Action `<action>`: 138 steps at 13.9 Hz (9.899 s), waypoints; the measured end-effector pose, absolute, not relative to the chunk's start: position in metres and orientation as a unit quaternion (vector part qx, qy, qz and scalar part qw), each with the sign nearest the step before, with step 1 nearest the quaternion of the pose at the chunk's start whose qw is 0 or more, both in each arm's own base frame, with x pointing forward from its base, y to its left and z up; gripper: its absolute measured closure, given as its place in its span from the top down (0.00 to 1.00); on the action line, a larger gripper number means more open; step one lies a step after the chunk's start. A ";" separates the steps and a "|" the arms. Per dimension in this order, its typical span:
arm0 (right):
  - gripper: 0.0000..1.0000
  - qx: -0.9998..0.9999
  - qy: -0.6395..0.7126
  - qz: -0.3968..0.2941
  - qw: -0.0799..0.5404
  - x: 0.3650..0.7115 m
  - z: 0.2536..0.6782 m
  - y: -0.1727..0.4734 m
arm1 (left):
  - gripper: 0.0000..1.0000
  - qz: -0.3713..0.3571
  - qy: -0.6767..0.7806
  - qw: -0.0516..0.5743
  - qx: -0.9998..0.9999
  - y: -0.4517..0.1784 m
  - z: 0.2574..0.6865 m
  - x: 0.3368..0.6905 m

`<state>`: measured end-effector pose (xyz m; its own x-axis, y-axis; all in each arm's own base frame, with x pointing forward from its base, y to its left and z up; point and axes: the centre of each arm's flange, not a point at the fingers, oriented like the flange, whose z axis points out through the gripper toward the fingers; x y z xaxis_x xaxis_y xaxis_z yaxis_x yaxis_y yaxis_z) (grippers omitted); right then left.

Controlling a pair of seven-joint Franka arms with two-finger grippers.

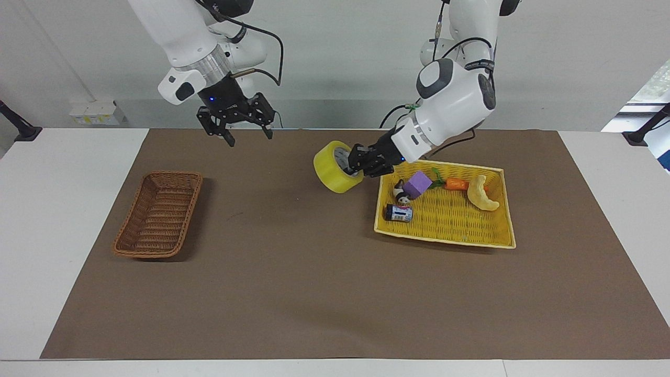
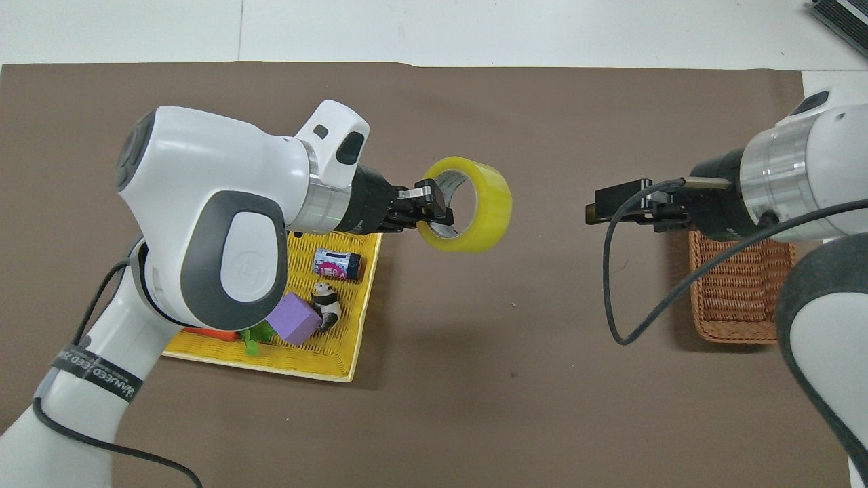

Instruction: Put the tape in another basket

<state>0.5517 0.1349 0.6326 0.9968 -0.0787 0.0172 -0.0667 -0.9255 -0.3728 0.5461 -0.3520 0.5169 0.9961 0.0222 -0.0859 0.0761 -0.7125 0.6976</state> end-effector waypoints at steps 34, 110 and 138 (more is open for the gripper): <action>0.00 -0.969 -0.038 -0.017 0.242 0.577 0.572 0.062 | 1.00 -0.002 0.159 0.288 0.944 -0.260 0.545 0.572; 1.00 -0.990 0.138 -0.034 0.004 0.530 0.677 0.012 | 1.00 -0.026 -0.059 0.007 0.998 -0.016 0.617 0.547; 1.00 -0.996 0.083 -0.019 0.001 0.517 0.673 0.001 | 1.00 -0.028 -0.045 0.006 0.999 -0.017 0.616 0.547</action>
<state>0.5167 0.0007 0.6726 0.9855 -0.1656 0.0369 -0.1656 -0.9862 -0.0048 0.5471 -0.0167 0.6164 0.9944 -0.0895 -0.0554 -0.0888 -0.9959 0.0149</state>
